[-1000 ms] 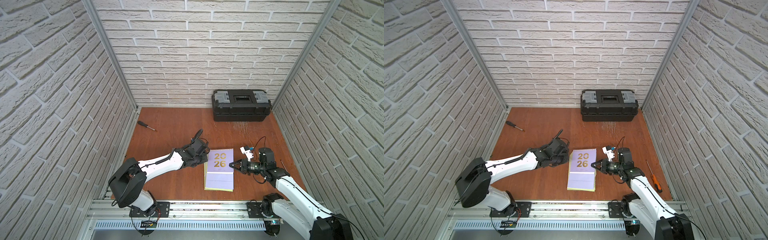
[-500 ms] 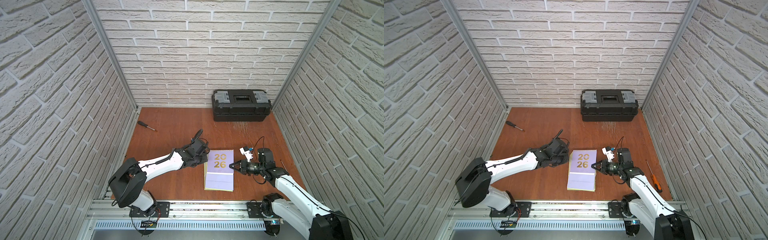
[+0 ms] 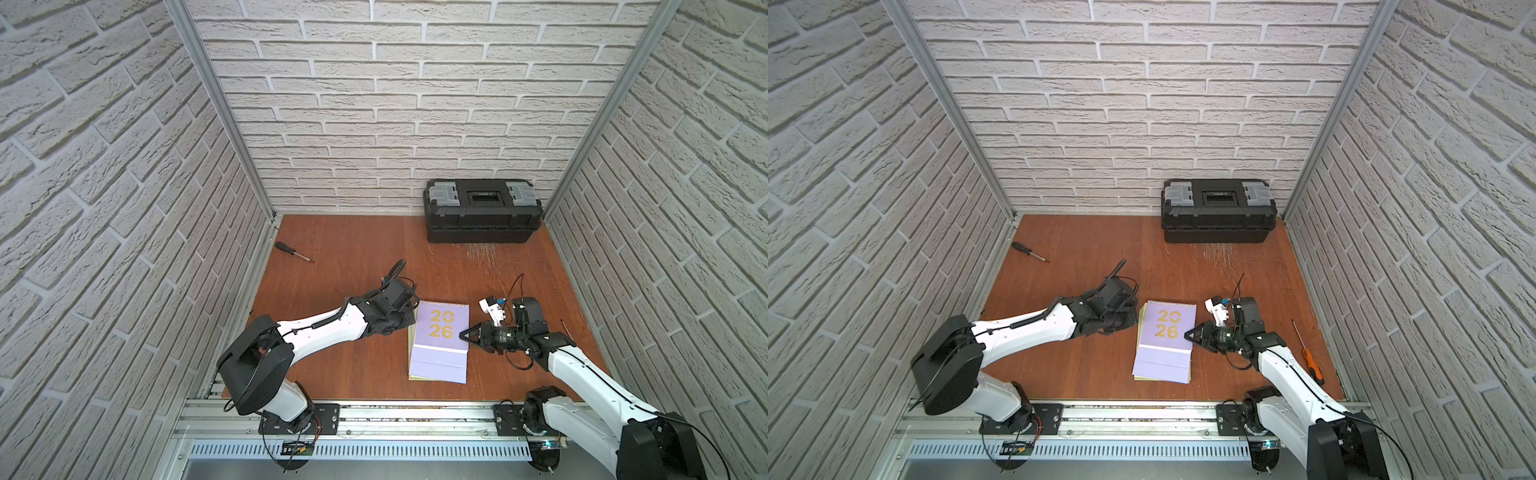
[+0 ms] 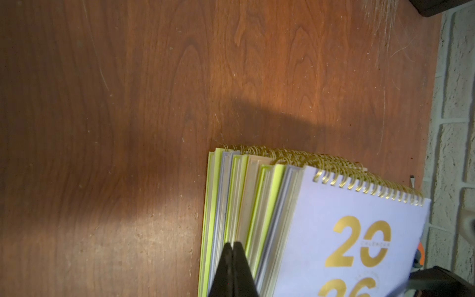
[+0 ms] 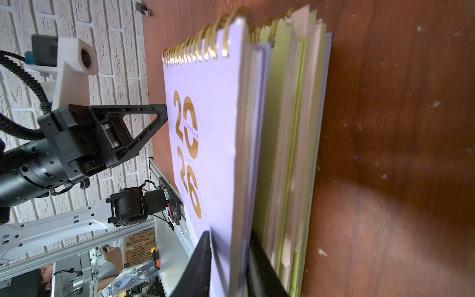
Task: Stack the calendars
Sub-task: Place the calendar at the calendar.
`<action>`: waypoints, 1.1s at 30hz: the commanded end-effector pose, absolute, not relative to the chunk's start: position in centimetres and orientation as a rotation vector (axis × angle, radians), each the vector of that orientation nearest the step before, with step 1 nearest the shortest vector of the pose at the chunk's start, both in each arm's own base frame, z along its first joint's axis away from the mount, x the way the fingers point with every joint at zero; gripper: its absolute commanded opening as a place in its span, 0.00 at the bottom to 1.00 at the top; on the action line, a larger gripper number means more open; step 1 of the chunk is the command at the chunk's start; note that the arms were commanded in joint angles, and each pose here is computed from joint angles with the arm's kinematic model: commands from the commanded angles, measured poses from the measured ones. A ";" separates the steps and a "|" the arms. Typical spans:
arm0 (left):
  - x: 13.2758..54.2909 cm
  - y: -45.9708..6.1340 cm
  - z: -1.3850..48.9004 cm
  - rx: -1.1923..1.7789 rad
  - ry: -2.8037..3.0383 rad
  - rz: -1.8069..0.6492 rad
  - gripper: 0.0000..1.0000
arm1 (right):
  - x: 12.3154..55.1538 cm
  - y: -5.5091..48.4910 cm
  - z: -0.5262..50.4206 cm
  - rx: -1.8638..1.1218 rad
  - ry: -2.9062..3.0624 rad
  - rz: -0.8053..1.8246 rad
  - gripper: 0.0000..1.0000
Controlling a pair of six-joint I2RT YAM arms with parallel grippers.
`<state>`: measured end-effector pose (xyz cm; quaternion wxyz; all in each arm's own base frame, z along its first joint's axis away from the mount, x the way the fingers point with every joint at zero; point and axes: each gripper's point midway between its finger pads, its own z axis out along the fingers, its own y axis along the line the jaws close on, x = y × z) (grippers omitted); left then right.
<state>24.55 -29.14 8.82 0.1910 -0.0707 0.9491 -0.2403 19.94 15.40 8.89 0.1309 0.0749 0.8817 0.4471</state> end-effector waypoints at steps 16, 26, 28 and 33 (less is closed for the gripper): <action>24.6 -28.8 7.9 -0.204 2.684 -0.642 0.00 | 21.8 11.9 10.1 0.148 2.685 0.848 0.43; 25.3 -28.4 6.9 -0.200 2.720 -0.563 0.00 | 24.5 8.5 8.4 0.227 2.820 0.481 0.43; 25.5 -28.1 6.7 -0.205 2.728 -0.542 0.00 | 25.3 8.7 8.1 0.215 2.831 0.483 0.43; 26.1 -27.9 6.2 -0.215 2.747 -0.526 0.00 | 27.1 9.3 7.1 0.183 2.858 0.495 0.43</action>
